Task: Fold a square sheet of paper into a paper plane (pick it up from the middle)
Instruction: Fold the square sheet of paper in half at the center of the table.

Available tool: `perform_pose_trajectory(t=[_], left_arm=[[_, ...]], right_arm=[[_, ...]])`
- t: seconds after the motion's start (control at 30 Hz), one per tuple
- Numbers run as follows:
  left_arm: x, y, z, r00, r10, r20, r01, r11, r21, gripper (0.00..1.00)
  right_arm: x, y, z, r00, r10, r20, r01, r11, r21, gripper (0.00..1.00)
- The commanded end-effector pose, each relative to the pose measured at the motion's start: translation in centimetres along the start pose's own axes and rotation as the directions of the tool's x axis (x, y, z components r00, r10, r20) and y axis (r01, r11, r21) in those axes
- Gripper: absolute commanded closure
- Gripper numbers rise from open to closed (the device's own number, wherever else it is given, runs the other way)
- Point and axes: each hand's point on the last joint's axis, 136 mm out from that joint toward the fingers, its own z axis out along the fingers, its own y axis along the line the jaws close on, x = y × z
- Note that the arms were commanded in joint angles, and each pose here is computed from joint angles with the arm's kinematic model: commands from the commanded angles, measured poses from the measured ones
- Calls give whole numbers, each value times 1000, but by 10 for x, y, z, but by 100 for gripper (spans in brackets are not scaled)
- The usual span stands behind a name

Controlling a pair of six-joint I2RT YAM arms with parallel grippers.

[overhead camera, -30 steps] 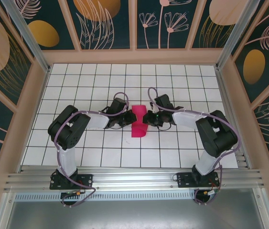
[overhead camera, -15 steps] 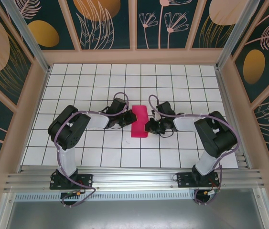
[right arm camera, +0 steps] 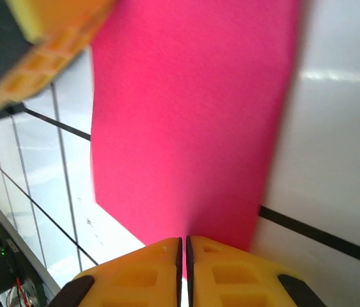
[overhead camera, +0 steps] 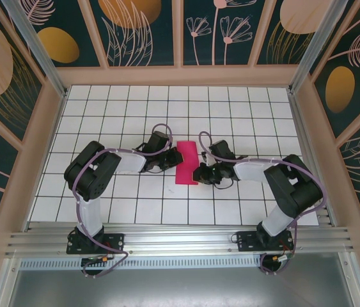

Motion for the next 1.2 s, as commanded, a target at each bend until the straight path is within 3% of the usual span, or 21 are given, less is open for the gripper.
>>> perform_pose_trajectory(t=[0.0, 0.1, 0.37, 0.8, 0.93, 1.03, 1.17], left_arm=[[16, 44, 13, 999, -46, -27, 42, 990, -132, 92], [16, 44, 13, 999, -46, -27, 42, 990, -132, 92], [17, 44, 13, 999, -44, -28, 40, 991, -131, 92], [18, 43, 11, 999, -34, -31, 30, 992, -123, 92], [18, 43, 11, 999, -34, -31, 30, 992, -124, 92], [18, 43, 11, 999, -34, -31, 30, 992, -123, 92], [18, 43, 11, 999, -33, -34, 29, 992, -122, 92]], right_arm=[[13, -7, 6, 999, 27, -33, -27, 1000, -6, 87], [17, -15, 7, 998, 39, -42, -38, 999, 16, 87], [-5, 16, -12, 999, -28, 39, 30, 999, -30, 87], [-6, -17, 6, 1000, 2, -9, -2, 997, 71, 87], [-37, 21, -17, 993, -67, 99, 67, 998, 12, 87], [-74, 26, -33, 978, -59, 201, 59, 998, 6, 86], [-109, 23, -31, 966, -50, 255, 49, 999, 10, 87]])
